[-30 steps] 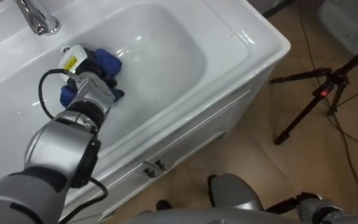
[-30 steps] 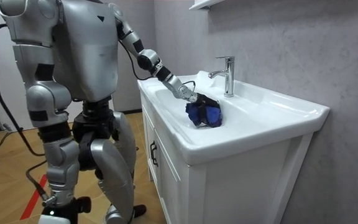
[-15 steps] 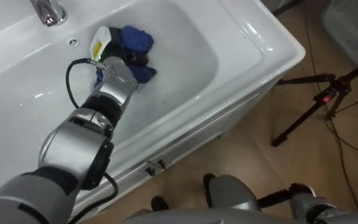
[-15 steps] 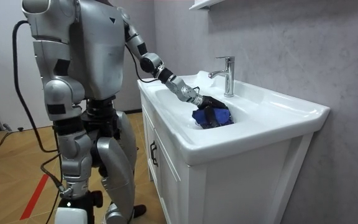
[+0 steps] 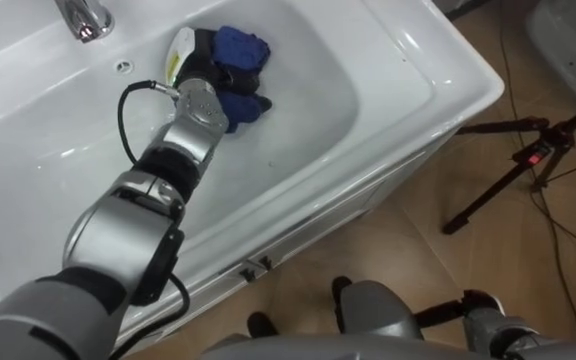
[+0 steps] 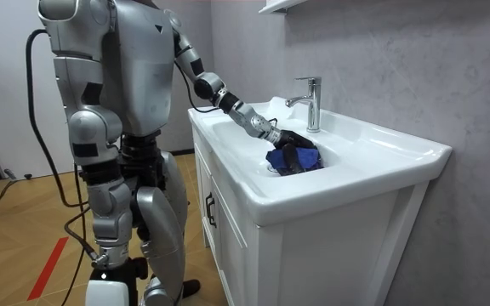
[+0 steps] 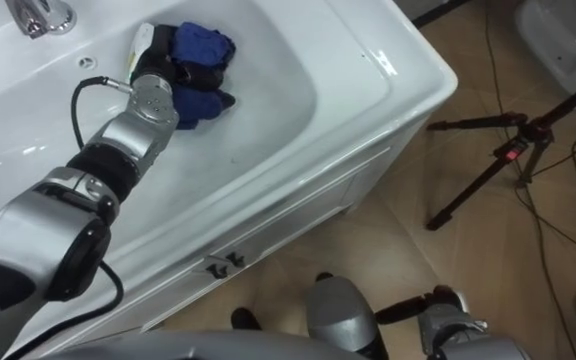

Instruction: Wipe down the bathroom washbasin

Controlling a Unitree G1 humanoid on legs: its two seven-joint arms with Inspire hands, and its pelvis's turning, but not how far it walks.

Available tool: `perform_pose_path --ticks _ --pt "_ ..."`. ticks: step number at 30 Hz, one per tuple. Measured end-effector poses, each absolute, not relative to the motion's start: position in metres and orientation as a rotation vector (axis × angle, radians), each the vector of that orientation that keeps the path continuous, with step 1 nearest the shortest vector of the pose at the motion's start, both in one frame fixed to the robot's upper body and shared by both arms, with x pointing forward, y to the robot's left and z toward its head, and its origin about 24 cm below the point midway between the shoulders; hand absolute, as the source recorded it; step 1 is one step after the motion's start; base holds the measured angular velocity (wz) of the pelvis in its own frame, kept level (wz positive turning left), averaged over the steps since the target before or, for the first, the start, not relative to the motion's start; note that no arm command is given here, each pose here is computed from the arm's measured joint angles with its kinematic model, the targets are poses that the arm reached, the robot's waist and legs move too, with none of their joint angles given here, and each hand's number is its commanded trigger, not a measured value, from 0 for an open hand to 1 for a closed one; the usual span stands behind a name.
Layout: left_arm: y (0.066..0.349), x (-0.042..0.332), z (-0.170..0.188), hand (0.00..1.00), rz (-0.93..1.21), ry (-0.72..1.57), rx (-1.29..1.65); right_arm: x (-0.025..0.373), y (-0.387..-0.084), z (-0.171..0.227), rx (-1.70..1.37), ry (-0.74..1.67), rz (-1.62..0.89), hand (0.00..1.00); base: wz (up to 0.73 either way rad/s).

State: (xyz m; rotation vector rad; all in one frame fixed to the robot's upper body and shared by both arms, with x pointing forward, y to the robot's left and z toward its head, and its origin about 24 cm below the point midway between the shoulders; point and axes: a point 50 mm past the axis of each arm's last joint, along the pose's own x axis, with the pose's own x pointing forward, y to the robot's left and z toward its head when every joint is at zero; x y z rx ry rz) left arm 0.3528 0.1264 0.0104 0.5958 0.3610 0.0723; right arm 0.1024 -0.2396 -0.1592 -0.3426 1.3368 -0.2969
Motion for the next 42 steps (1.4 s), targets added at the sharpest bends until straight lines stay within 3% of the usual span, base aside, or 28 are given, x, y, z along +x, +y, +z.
perform_pose_path --ticks 12,21,30,36,42 --pt "0.11 0.355 0.021 1.0 -0.02 0.297 0.581 0.097 -0.242 -0.16 -0.293 1.317 -0.331 0.0 0.03" --pt "0.102 0.338 0.007 1.0 -0.105 0.254 0.638 0.094 -0.243 -0.161 -0.198 1.313 -0.364 0.0 -0.02" --pt "0.112 0.305 -0.022 1.0 -0.128 0.301 0.622 0.096 -0.242 -0.16 -0.185 1.28 -0.366 0.0 0.03" --pt "0.121 0.274 -0.04 1.0 -0.151 0.332 0.657 0.075 -0.242 -0.164 -0.179 1.34 -0.367 0.0 0.09" --pt "0.126 0.263 -0.033 1.0 -0.158 0.277 0.697 0.078 -0.238 -0.165 -0.191 1.331 -0.302 0.0 0.05"
